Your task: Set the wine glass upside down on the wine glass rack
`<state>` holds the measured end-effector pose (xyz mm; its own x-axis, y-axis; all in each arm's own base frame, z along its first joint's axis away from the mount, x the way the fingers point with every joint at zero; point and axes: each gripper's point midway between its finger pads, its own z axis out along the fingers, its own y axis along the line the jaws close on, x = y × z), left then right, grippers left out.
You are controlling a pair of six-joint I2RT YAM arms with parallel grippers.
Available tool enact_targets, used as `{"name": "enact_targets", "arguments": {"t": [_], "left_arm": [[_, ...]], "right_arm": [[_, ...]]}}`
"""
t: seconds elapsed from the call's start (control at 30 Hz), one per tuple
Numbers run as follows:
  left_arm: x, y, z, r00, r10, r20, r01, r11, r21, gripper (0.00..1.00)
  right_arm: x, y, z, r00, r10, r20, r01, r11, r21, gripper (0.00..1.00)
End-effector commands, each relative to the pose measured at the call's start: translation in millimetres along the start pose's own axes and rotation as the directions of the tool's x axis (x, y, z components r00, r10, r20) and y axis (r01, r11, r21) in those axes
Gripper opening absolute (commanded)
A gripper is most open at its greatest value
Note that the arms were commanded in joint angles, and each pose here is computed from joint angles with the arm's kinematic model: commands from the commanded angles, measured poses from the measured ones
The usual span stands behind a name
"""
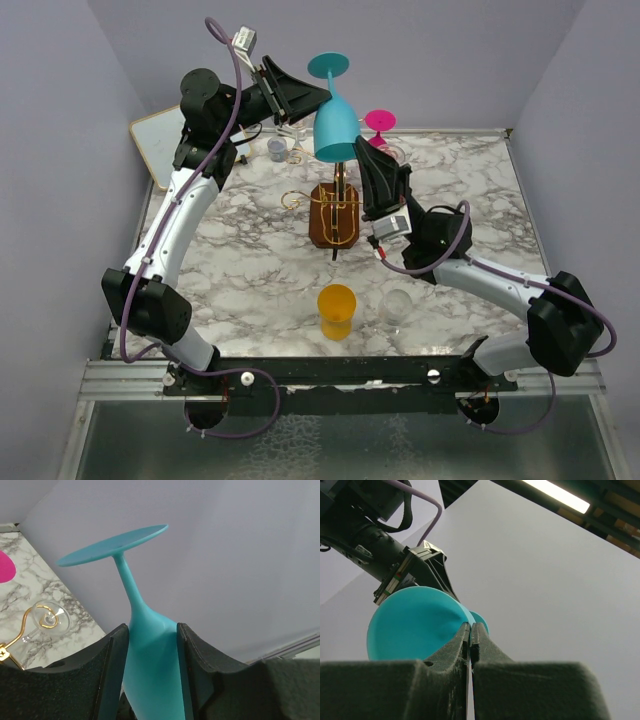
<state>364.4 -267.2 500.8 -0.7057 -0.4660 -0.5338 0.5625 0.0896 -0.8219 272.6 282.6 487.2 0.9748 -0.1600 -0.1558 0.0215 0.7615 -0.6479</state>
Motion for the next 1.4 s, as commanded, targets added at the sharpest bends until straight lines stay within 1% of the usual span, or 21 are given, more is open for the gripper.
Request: {"name": "enact_targets", "arguments": {"t": [0.0, 0.2, 0.37, 0.4, 0.53, 0.57, 0.67, 0.77, 0.9, 1.0, 1.1, 1.13, 1.17, 1.23, 1.3, 1.37], "left_arm": [[-2.5, -22.1, 2.5, 0.998, 0.055, 0.008, -0.055, 0.997, 0.047, 0.44], [-4.5, -24.2, 2.9, 0.998, 0.06, 0.019, -0.061, 0.997, 0.052, 0.46], [-4.9, -29.3, 2.7, 0.998, 0.053, 0.02, -0.054, 0.995, 0.082, 0.46], [-4.4, -30.5, 2.7, 0.998, 0.053, 0.019, -0.054, 0.995, 0.087, 0.45], [-4.6, -32.9, 2.2, 0.998, 0.056, 0.021, -0.058, 0.994, 0.094, 0.34], [-4.6, -32.7, 1.7, 0.998, 0.054, 0.022, -0.056, 0.994, 0.095, 0.33], [-3.3, -34.9, 1.1, 0.998, 0.055, 0.018, -0.056, 0.992, 0.109, 0.34], [-1.9, -35.4, 0.8, 0.998, 0.063, 0.008, -0.063, 0.992, 0.112, 0.4], [0.1, -33.0, 0.6, 0.997, 0.078, -0.002, -0.077, 0.991, 0.106, 0.41], [1.5, -33.5, -0.2, 0.997, 0.08, -0.004, -0.079, 0.991, 0.109, 0.37], [3.4, -36.8, -0.9, 0.996, 0.087, -0.012, -0.084, 0.988, 0.13, 0.33], [4.2, -37.2, -1.1, 0.996, 0.088, -0.017, -0.085, 0.987, 0.135, 0.28], [4.9, -37.4, -1.4, 0.996, 0.092, -0.022, -0.088, 0.987, 0.138, 0.2], [7.8, -39.3, -2.3, 0.994, 0.105, -0.037, -0.099, 0.984, 0.15, 0.13], [11.1, -41.3, -4.1, 0.991, 0.126, -0.05, -0.116, 0.979, 0.166, 0.13], [15.5, -44.3, -6.0, 0.986, 0.151, -0.068, -0.136, 0.973, 0.187, 0.15]], "right_arm": [[-9.9, 2.7, 0.5, 1.0, 0.013, 0.023, -0.013, 1.0, 0.014, 0.01], [-16.6, 13.7, -2.0, 0.997, 0.059, 0.044, -0.059, 0.998, -0.011, 0.01], [-19.5, 18.9, -6.6, 0.994, 0.094, 0.051, -0.092, 0.995, -0.023, 0.01], [-18.3, 19.5, -7.4, 0.995, 0.091, 0.045, -0.09, 0.996, -0.022, 0.01], [-13.5, 21.9, -8.9, 0.997, 0.074, 0.019, -0.073, 0.997, -0.013, 0.01], [-13.5, 23.8, -9.0, 0.997, 0.079, 0.019, -0.078, 0.997, -0.016, 0.01], [-15.1, 29.9, -7.7, 0.995, 0.095, 0.025, -0.094, 0.995, -0.024, 0.01], [-18.7, 33.5, -7.5, 0.992, 0.121, 0.044, -0.119, 0.992, -0.033, 0.01], [-26.4, 34.3, -9.3, 0.985, 0.152, 0.075, -0.15, 0.988, -0.041, 0.01], [-25.7, 34.9, -9.7, 0.987, 0.144, 0.07, -0.141, 0.989, -0.043, 0.01], [-28.7, 37.6, -10.6, 0.982, 0.172, 0.081, -0.168, 0.984, -0.055, 0.01], [-31.7, 38.6, -10.7, 0.977, 0.191, 0.093, -0.186, 0.981, -0.063, 0.01], [-34.1, 38.6, -10.7, 0.973, 0.205, 0.103, -0.199, 0.978, -0.066, 0.01], [-37.0, 40.3, -10.6, 0.969, 0.22, 0.114, -0.212, 0.974, -0.077, 0.01], [-38.6, 42.3, -10.8, 0.965, 0.234, 0.12, -0.225, 0.97, -0.088, 0.01], [-40.9, 44.4, -11.1, 0.96, 0.248, 0.128, -0.236, 0.966, -0.101, 0.01]]}}
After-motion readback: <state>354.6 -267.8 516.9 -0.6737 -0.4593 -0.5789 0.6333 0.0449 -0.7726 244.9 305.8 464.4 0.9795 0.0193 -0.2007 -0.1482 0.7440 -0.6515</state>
